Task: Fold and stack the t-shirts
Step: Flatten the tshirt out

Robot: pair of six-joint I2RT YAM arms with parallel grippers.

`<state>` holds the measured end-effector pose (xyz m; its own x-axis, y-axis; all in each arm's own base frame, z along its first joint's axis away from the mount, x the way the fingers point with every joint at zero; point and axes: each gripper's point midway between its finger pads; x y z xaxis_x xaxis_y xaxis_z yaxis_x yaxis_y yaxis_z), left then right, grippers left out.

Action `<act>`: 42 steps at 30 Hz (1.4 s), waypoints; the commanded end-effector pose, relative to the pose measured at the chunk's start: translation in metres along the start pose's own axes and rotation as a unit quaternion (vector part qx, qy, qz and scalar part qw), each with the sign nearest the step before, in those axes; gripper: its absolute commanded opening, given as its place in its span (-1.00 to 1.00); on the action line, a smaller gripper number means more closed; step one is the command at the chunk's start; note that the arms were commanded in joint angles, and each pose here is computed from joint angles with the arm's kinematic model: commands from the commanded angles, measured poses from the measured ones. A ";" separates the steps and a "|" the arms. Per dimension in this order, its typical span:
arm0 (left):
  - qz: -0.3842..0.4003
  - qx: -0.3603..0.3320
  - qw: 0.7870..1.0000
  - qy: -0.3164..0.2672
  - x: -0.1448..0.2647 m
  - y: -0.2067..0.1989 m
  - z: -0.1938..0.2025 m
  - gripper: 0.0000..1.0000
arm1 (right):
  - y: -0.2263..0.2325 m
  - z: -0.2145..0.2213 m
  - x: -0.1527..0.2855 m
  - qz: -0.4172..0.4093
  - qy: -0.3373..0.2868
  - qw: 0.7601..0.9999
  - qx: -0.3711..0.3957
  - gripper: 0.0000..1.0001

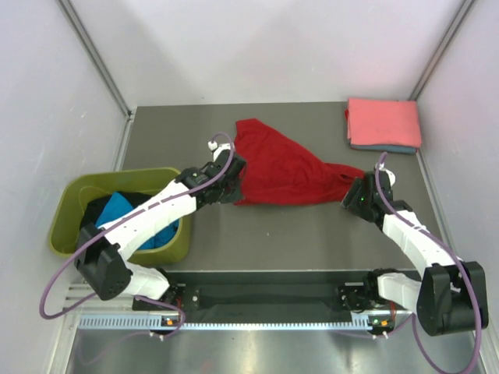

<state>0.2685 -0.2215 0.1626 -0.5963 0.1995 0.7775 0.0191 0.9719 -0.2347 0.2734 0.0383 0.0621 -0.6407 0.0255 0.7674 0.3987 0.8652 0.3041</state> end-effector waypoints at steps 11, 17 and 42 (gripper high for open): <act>-0.009 -0.015 0.998 -0.064 0.040 -0.002 -0.048 -1.00 | -0.011 -0.006 -0.010 0.030 -0.016 0.999 -0.020 0.23; -0.036 -0.020 0.996 -0.074 0.050 0.012 -0.051 -1.00 | -0.016 -0.007 -0.007 0.040 -0.027 0.998 -0.032 0.25; 0.011 -0.042 0.998 -0.038 0.025 0.004 -0.019 -1.00 | 0.022 -0.092 -0.049 0.033 -0.056 0.995 0.073 0.23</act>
<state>0.2635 -0.2001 0.1790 -0.6219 0.1516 0.7683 0.0582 0.9873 -0.1477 0.3394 0.0089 0.0690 -0.6373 0.1419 0.7574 0.4516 0.8652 0.2179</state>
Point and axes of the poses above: each gripper's point midway between its finger pads, its own x axis back along the fingers, its own y axis along the line the jaws close on, z = x × y, and after that the axes turned 1 degree about -x, right-handed
